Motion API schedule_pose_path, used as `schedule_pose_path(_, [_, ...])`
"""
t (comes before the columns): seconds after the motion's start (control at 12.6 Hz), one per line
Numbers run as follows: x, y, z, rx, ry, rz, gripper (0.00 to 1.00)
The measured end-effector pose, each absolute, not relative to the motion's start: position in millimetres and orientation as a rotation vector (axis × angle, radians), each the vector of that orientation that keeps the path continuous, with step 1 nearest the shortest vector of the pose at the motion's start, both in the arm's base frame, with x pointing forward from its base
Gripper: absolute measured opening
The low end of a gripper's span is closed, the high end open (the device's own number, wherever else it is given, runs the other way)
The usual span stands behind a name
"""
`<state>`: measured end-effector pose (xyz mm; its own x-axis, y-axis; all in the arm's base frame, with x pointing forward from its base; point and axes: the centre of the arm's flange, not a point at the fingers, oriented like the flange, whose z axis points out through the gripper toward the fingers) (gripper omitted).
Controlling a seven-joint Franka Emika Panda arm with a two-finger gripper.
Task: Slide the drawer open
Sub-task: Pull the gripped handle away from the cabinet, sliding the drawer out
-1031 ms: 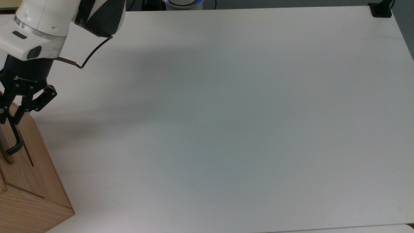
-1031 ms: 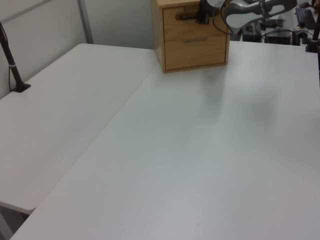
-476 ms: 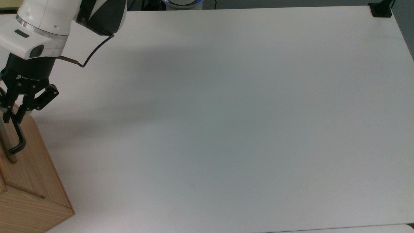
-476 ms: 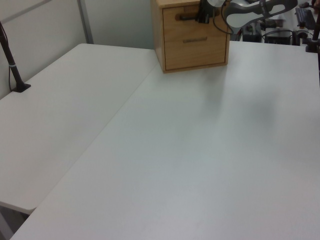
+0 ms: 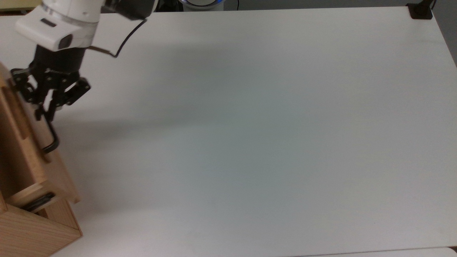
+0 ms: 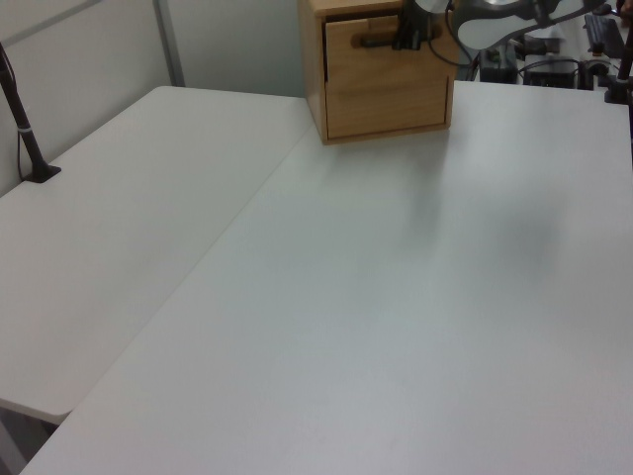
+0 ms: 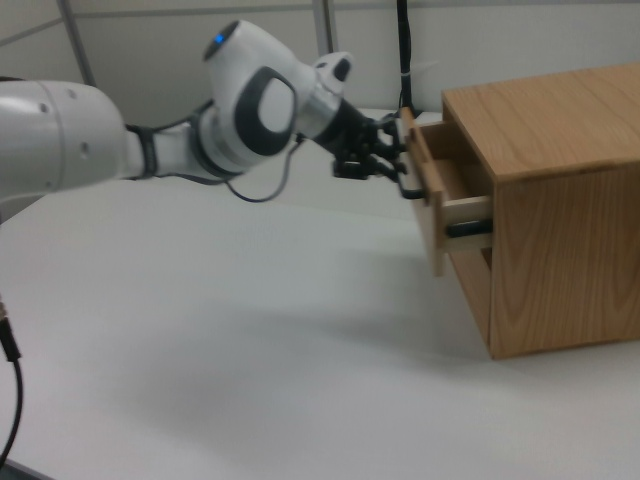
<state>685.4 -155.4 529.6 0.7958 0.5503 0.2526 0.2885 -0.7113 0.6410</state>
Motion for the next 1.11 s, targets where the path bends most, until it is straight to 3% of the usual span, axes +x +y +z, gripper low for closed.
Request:
schedule_pose_path(0.48, [642,-41,548,2.549,0.616,0.392,0.16])
schedule_pose_path(1.11, [629,8,551,2.594,0.609,0.364,0.16])
